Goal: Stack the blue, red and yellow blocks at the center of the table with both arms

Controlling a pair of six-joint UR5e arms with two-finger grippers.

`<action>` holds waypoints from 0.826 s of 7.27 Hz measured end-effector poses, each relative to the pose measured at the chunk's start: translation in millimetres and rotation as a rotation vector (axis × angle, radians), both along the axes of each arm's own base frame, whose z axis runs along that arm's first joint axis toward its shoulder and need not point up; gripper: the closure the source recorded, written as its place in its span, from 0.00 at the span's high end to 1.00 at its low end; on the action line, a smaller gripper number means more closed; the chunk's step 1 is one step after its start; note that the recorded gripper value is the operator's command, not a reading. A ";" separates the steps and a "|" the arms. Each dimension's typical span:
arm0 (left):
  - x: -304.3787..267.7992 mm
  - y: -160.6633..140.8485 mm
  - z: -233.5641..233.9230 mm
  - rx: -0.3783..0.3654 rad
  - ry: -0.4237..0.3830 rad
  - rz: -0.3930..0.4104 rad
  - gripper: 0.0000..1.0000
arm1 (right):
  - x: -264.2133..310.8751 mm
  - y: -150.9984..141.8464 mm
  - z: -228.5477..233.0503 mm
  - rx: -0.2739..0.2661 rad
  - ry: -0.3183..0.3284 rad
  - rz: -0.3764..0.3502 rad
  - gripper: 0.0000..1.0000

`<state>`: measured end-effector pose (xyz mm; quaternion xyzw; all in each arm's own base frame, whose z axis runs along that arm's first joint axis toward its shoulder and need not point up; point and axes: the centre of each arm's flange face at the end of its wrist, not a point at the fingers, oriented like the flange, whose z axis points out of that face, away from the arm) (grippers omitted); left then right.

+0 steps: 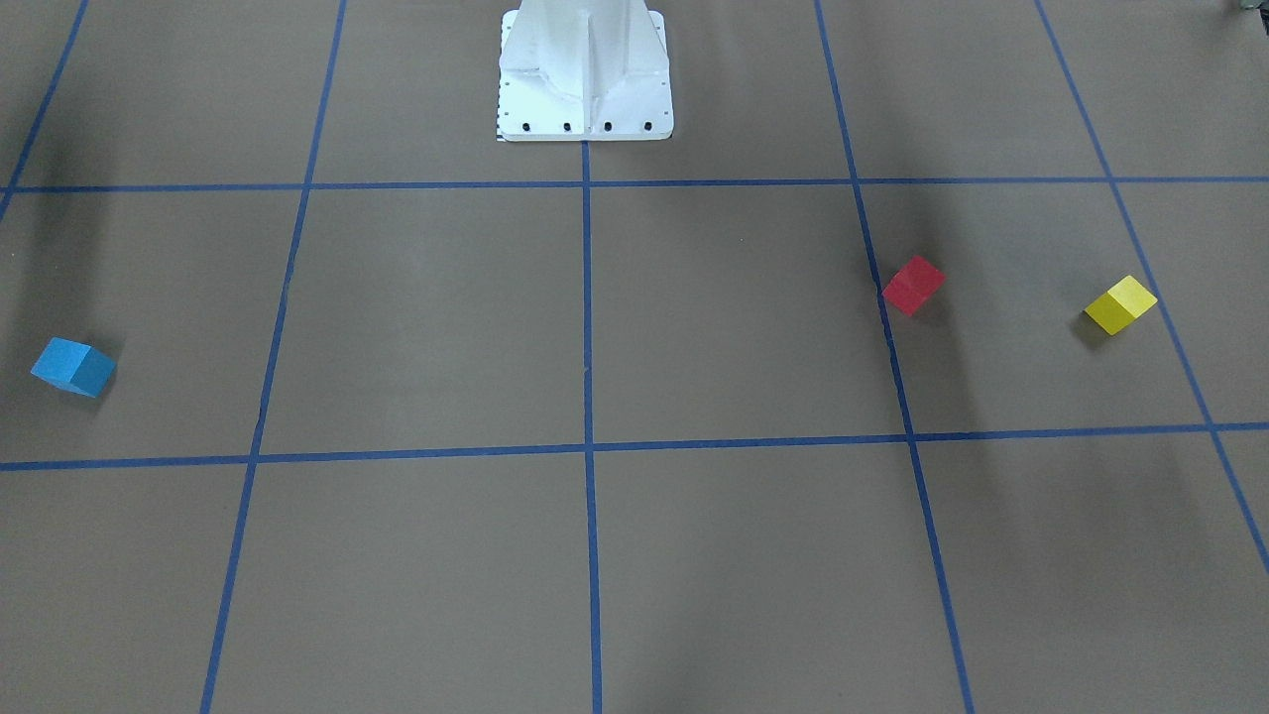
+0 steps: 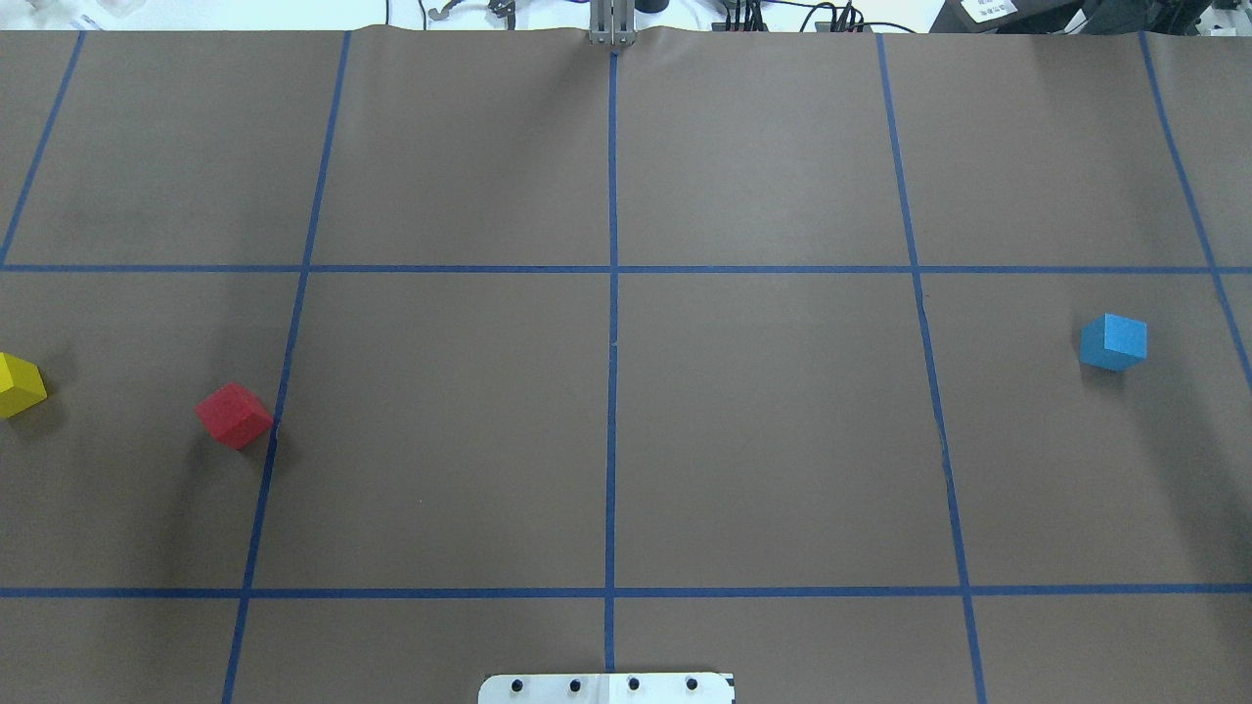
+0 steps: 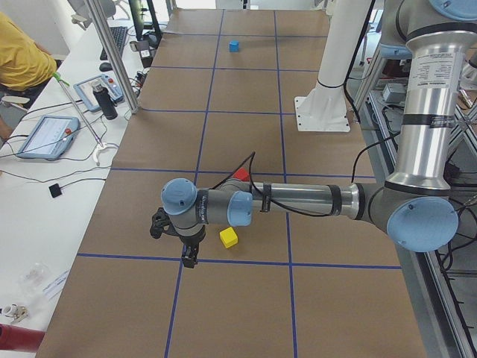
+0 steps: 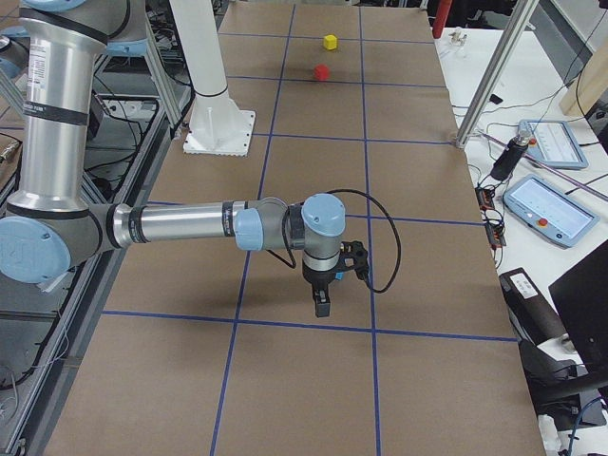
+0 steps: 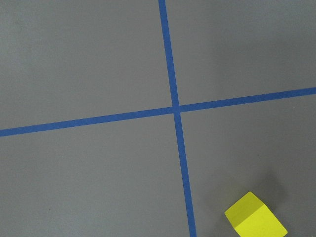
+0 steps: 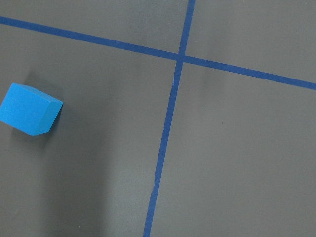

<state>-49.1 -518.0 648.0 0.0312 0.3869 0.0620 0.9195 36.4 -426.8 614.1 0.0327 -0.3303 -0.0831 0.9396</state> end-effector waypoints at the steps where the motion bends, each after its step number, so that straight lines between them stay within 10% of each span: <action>1: 0.1 1.1 0.3 0.000 0.000 0.000 1.00 | -0.1 -0.1 -0.9 0.002 -0.001 0.000 1.00; 6: 1.1 -2.0 -32.4 0.060 0.005 -0.004 1.00 | -4.8 -29.1 -44.3 0.117 -0.010 -0.005 1.00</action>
